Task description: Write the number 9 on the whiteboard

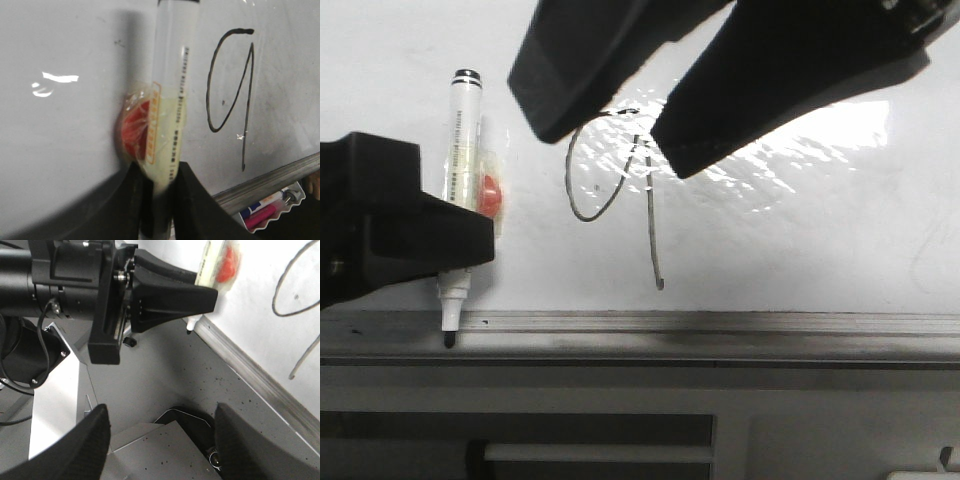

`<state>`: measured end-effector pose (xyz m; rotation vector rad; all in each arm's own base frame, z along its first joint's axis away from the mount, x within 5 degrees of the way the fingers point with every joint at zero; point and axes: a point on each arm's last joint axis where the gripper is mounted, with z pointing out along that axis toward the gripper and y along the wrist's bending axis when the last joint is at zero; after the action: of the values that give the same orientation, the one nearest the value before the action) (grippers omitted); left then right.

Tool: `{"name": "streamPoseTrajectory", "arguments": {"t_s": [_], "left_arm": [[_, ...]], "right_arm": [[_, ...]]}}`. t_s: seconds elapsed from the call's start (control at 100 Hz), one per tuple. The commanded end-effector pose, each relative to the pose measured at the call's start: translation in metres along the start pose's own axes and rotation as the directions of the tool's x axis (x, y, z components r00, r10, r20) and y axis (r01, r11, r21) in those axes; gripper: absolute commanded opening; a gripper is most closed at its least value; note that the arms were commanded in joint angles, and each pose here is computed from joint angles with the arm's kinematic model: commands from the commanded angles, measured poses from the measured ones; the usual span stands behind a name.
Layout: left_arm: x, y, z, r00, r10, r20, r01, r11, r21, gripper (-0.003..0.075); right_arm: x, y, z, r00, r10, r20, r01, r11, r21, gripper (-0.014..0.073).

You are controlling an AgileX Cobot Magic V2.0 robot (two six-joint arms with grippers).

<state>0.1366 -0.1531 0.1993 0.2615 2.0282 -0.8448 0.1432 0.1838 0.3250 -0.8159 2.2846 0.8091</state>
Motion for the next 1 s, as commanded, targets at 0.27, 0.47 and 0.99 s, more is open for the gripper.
{"name": "streamPoseTrajectory", "arguments": {"t_s": [0.27, 0.47, 0.99], "left_arm": [[-0.015, -0.006, 0.002, 0.988, -0.124, 0.096, 0.121, 0.992, 0.04, 0.0315], [-0.018, -0.008, -0.001, 0.984, -0.14, 0.111, 0.135, 0.989, 0.055, 0.0399], [-0.038, -0.023, -0.052, 0.981, 0.02, 0.193, -0.052, 0.985, 0.165, 0.0349]], "right_arm": [[-0.009, 0.004, -0.008, 0.998, -0.007, 0.062, 0.007, 1.0, -0.011, 0.0399], [-0.009, 0.004, -0.008, 0.997, -0.006, 0.071, 0.007, 1.0, -0.01, 0.0399], [0.007, -0.008, -0.03, 0.945, -0.141, 0.295, 0.113, 0.988, 0.108, -0.0061]]}}
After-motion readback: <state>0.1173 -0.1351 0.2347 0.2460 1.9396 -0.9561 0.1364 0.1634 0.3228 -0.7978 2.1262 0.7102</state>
